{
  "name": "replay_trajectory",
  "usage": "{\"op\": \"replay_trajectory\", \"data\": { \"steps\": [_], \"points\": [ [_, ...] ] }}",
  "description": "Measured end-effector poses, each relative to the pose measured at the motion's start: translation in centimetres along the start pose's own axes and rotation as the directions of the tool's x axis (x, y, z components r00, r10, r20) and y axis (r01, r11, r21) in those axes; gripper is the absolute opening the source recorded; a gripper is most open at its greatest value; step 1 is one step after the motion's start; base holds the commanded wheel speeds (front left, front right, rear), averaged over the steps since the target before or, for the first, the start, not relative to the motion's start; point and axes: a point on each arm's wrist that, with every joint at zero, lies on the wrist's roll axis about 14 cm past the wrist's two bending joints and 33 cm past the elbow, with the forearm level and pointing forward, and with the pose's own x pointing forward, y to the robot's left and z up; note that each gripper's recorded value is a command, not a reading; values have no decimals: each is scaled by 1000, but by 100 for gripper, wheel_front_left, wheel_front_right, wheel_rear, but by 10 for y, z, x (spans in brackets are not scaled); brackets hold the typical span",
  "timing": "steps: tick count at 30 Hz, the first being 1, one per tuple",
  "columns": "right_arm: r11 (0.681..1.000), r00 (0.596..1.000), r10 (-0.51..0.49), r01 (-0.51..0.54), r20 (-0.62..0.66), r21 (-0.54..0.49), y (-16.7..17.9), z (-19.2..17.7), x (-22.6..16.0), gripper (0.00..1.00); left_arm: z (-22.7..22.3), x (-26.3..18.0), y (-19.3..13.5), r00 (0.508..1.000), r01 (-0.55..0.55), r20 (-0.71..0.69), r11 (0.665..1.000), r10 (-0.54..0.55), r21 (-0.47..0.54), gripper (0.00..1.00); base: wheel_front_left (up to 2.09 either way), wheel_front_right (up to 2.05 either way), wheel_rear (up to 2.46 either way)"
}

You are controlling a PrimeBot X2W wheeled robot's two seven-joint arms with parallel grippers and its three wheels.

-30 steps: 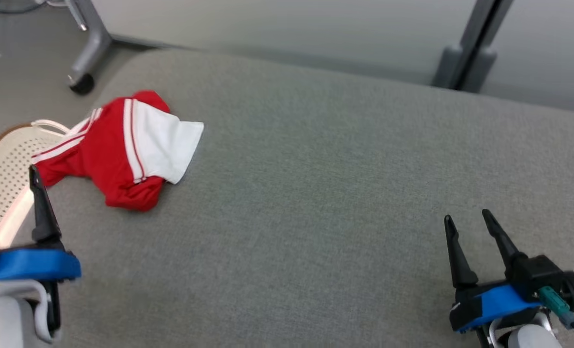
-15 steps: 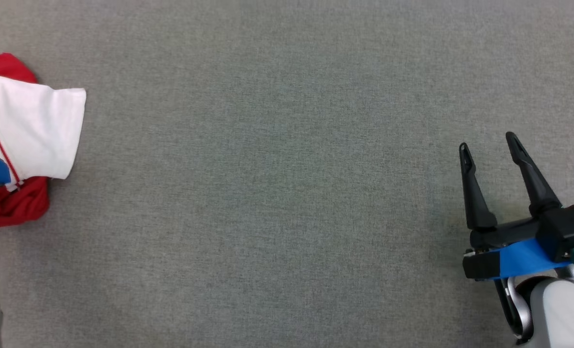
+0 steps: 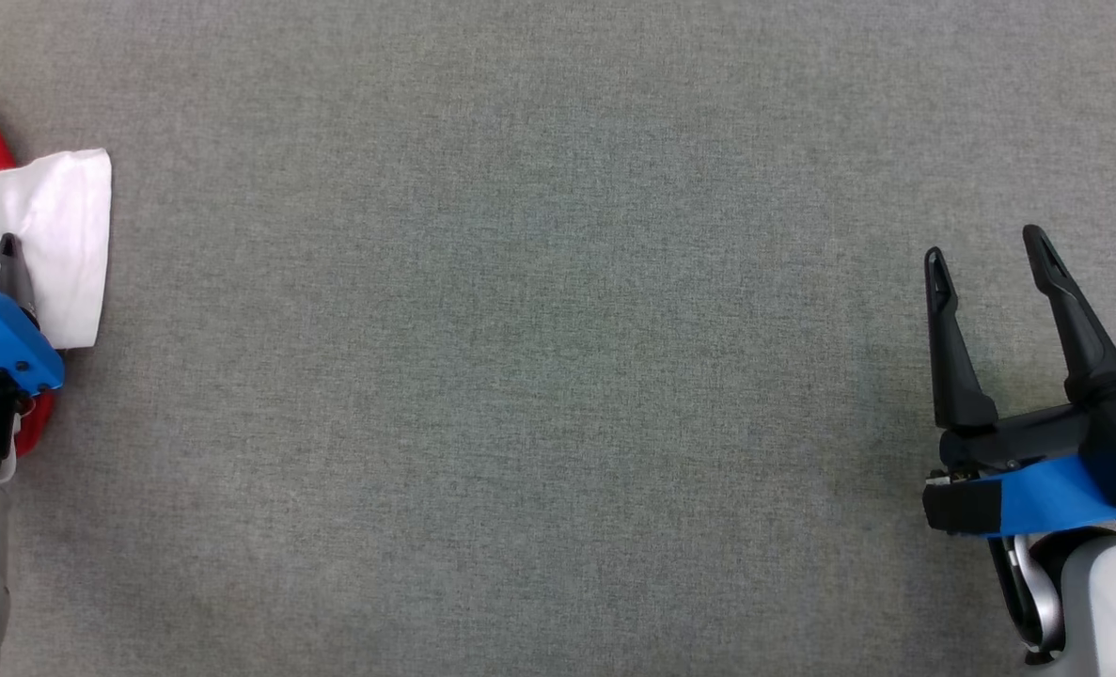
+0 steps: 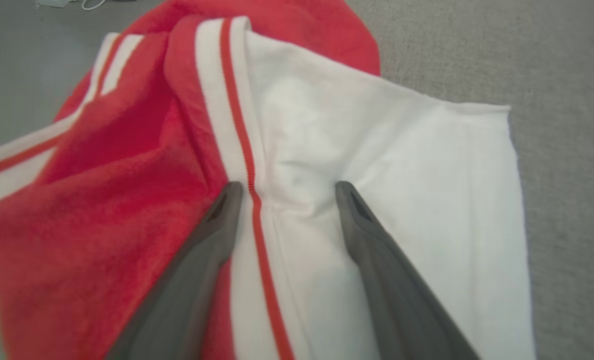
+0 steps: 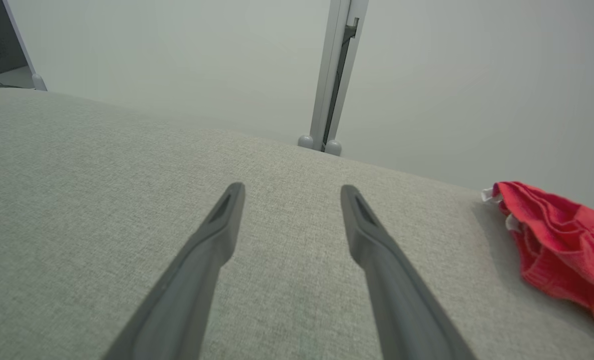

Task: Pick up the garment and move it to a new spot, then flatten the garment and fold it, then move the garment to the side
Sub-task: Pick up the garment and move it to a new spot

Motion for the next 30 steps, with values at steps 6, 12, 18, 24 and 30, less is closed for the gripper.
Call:
{"op": "replay_trajectory", "data": {
  "steps": [6,12,18,24,30],
  "points": [
    [1000,1000,12,-12,0,6,5,3,-1,100,-1,-4,0,1000,12,-23,1000,-12,4,0,0,0,0],
    [1000,999,-1,0,33,26,4,18,-10,100,52,-21,0,980,35,193,998,-43,46,0,0,0,0],
    [998,997,-39,36,68,47,-6,33,-26,100,150,-53,-35,852,108,499,985,-160,131,0,0,0,0],
    [993,990,-110,105,92,60,-25,44,-52,100,249,-111,-109,614,208,712,940,-341,271,0,0,0,0],
    [977,974,-206,199,96,83,-52,46,-85,100,294,-181,-218,336,346,771,832,-541,434,0,0,0,0]
  ]
}}
